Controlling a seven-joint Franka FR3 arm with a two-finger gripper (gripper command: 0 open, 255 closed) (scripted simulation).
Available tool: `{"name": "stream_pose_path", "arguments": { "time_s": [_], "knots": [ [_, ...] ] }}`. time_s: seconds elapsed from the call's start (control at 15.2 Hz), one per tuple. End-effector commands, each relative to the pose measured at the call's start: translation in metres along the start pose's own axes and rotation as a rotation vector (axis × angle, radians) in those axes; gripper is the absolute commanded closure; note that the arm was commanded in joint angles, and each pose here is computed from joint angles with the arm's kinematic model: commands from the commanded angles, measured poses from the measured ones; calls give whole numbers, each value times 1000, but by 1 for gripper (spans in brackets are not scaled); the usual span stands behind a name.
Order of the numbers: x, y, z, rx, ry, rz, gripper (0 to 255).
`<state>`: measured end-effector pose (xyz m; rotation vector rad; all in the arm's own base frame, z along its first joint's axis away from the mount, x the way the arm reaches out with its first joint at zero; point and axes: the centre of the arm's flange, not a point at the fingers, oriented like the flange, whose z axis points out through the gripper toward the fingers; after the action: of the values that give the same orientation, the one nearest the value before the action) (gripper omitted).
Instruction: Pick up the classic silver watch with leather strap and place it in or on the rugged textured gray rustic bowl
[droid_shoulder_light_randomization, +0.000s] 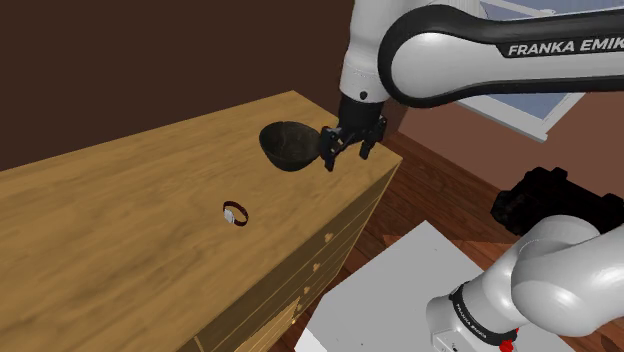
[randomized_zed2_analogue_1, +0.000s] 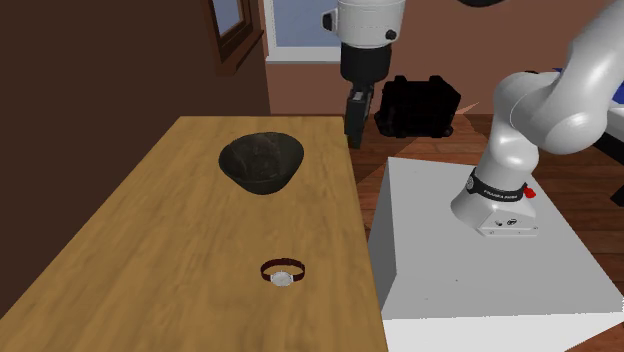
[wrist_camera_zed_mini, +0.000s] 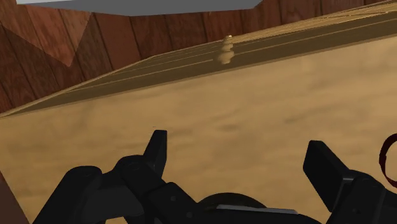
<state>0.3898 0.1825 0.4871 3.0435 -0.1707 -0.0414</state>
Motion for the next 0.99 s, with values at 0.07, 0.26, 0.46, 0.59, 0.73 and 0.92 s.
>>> {"name": "stream_pose_path", "arguments": {
  "time_s": [0.07,0.26,0.46,0.59,0.73,0.92],
  "knots": [
    [12,-35,11,2,15,-8,0],
    [23,-70,22,2,29,-16,0],
    [35,-106,34,1,44,-25,0],
    [42,-129,41,1,53,-31,0],
    [50,-153,49,1,63,-36,0],
    [61,-189,60,1,77,-45,0]
  ]
}}
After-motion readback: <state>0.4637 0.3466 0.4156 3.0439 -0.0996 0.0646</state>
